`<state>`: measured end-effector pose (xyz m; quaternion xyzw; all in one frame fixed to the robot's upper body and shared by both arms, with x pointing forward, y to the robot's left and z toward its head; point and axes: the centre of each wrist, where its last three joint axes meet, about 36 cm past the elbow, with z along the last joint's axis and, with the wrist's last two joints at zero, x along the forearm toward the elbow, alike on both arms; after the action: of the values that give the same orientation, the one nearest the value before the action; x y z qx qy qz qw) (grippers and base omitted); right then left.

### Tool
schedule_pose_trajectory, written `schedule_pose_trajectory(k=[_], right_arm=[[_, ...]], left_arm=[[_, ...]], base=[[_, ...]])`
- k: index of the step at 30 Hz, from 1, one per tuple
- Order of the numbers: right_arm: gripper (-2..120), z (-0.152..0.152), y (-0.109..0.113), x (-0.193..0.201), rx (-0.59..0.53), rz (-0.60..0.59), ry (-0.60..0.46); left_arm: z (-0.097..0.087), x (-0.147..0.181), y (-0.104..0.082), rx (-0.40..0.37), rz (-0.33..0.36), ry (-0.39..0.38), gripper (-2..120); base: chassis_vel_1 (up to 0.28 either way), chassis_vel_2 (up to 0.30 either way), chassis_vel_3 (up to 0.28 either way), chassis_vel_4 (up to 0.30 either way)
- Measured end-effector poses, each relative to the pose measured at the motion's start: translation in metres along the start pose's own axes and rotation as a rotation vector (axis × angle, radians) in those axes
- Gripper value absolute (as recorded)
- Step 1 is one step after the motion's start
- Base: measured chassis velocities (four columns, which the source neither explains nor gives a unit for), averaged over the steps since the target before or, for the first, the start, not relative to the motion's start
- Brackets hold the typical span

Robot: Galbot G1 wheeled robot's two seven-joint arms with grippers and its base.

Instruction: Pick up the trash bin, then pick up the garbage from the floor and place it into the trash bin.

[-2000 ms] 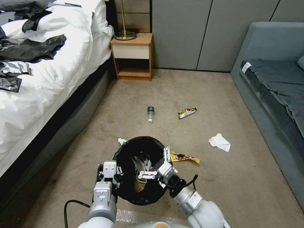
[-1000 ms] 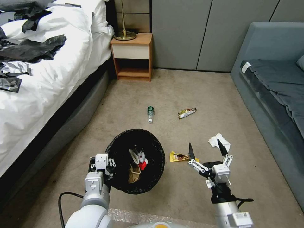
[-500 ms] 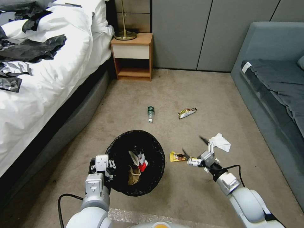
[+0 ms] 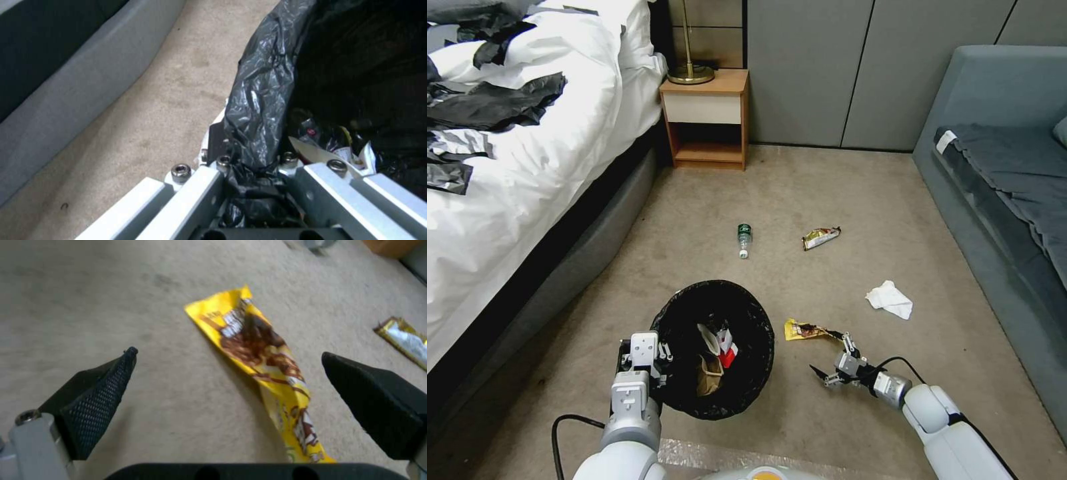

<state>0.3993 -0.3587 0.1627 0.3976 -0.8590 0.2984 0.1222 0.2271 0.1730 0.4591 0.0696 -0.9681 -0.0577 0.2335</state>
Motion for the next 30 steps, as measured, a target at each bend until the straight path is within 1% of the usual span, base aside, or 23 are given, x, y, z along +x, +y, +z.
schedule_pose_trajectory(k=[6, 9, 14, 15, 16, 19, 20, 21, 23, 24, 25, 26, 27, 29, 30], right_arm=[[100, 0.006, -0.006, -0.02, -0.032, 0.063, 0.018], [100, 0.012, -0.008, -0.034, -0.071, 0.097, 0.042], [100, 0.015, -0.013, -0.043, -0.095, 0.113, 0.052], [97, 0.015, -0.014, -0.044, -0.098, 0.113, 0.051], [97, 0.015, -0.014, -0.044, -0.098, 0.113, 0.051], [86, 0.014, -0.007, -0.048, -0.11, 0.106, 0.043], [86, 0.014, -0.007, -0.048, -0.11, 0.106, 0.043], [84, 0.014, -0.004, -0.049, -0.115, 0.103, 0.042], [73, 0.014, 0.004, -0.05, -0.127, 0.098, 0.041], [73, 0.014, 0.004, -0.05, -0.127, 0.098, 0.041], [69, 0.015, 0.006, -0.05, -0.13, 0.096, 0.041], [62, 0.014, 0.009, -0.05, -0.132, 0.095, 0.039], [62, 0.014, 0.009, -0.05, -0.132, 0.095, 0.039], [52, 0.012, 0.011, -0.051, -0.133, 0.097, 0.034], [50, 0.011, 0.012, -0.051, -0.132, 0.1, 0.032]], left_arm=[[0.003, 0.004, 0.0, -0.009, -0.004, 0.004, 0], [0.003, 0.007, 0.001, -0.009, -0.009, 0.0, 0], [0.003, 0.01, 0.001, -0.013, -0.014, 0.001, 0], [0.004, 0.011, 0.001, -0.013, -0.016, 0.001, 0], [0.004, 0.011, 0.001, -0.013, -0.016, 0.001, 0], [0.004, 0.012, 0.0, -0.013, -0.017, -0.001, 0], [0.004, 0.012, 0.0, -0.013, -0.017, -0.001, 0], [0.004, 0.012, 0.0, -0.013, -0.017, -0.003, 0], [0.004, 0.012, 0.0, -0.012, -0.017, -0.005, 0], [0.004, 0.012, 0.0, -0.012, -0.017, -0.005, 0], [0.004, 0.012, 0.0, -0.012, -0.017, -0.007, 0], [0.004, 0.012, 0.0, -0.011, -0.017, -0.009, 0], [0.004, 0.012, 0.0, -0.011, -0.017, -0.009, 0], [0.003, 0.012, -0.001, -0.009, -0.014, -0.013, 0], [0.003, 0.012, -0.002, -0.007, -0.011, -0.015, 0]], base=[[0.0, 0.0, 0.0, 0.0], [0.0, 0.0, 0.0, 0.0], [0.0, 0.0, 0.0, 0.0], [0.0, 0.0, 0.0, 0.0], [0.0, 0.0, 0.0, 0.0], [0.0, 0.0, 0.0, 0.0], [0.0, 0.0, 0.0, 0.0], [0.0, 0.0, 0.0, 0.0], [0.0, 0.0, 0.0, 0.0], [0.0, 0.0, 0.0, 0.0], [0.0, 0.0, 0.0, 0.0], [0.0, 0.0, 0.0, 0.0], [0.0, 0.0, 0.0, 0.0], [0.0, 0.0, 0.0, 0.0], [0.0, 0.0, 0.0, 0.0]])
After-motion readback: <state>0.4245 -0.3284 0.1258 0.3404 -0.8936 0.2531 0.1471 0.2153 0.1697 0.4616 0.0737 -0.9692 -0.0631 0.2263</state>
